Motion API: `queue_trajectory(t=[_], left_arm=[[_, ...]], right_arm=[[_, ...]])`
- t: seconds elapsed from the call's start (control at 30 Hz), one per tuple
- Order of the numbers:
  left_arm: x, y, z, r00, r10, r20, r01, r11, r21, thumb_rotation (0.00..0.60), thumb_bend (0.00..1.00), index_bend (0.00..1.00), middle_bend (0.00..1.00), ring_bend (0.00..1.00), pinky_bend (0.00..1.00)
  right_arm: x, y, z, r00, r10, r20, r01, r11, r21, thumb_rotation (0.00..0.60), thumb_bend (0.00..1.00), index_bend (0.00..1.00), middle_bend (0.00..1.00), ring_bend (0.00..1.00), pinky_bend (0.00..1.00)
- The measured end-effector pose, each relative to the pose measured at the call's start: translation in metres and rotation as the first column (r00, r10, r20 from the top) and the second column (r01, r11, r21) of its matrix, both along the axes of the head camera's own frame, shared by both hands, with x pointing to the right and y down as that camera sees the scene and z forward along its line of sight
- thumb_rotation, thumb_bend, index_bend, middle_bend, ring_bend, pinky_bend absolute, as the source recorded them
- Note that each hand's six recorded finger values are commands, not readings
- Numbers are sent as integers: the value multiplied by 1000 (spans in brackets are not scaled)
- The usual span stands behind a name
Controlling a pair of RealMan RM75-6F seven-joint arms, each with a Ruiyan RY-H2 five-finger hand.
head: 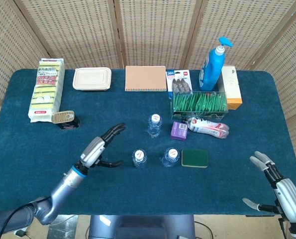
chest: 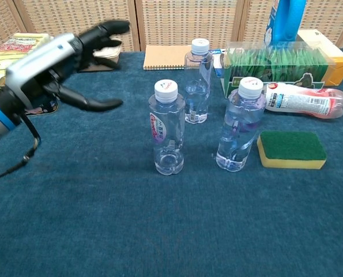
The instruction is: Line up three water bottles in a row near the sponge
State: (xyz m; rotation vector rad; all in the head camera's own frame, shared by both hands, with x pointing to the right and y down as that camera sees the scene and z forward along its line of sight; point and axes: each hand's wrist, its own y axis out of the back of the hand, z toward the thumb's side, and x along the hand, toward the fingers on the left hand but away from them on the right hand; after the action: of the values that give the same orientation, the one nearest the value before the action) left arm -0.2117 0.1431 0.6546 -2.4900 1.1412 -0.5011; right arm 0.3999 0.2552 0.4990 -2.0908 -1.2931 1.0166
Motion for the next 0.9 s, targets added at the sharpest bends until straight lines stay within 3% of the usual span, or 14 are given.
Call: queue_trajectory(t=[0.1, 0.27, 0.53, 0.9], left_arm=[[-11, -16, -2, 999, -54, 10, 53, 999, 4, 600, 96, 0, 0, 0, 45], [-12, -42, 6, 996, -84, 41, 86, 995, -51, 600, 102, 0, 0, 0, 44], [14, -81, 21, 996, -41, 84, 50, 992, -114, 600, 108, 0, 0, 0, 58], [69, -86, 55, 997, -2, 76, 17, 982, -190, 600, 111, 0, 0, 0, 67]], right_arm=[[-1, 0, 0, 1000, -5, -1, 5, 1000, -1, 600, 0, 100, 39, 0, 214], [-3, 1, 2, 1000, -12, -5, 12, 1000, -7, 600, 0, 100, 40, 0, 214], [-5, 1, 5, 1000, -20, -14, 20, 1000, -17, 600, 0, 100, 39, 0, 214], [-6, 1, 9, 999, -28, -23, 28, 999, -34, 600, 0, 100, 40, 0, 213]])
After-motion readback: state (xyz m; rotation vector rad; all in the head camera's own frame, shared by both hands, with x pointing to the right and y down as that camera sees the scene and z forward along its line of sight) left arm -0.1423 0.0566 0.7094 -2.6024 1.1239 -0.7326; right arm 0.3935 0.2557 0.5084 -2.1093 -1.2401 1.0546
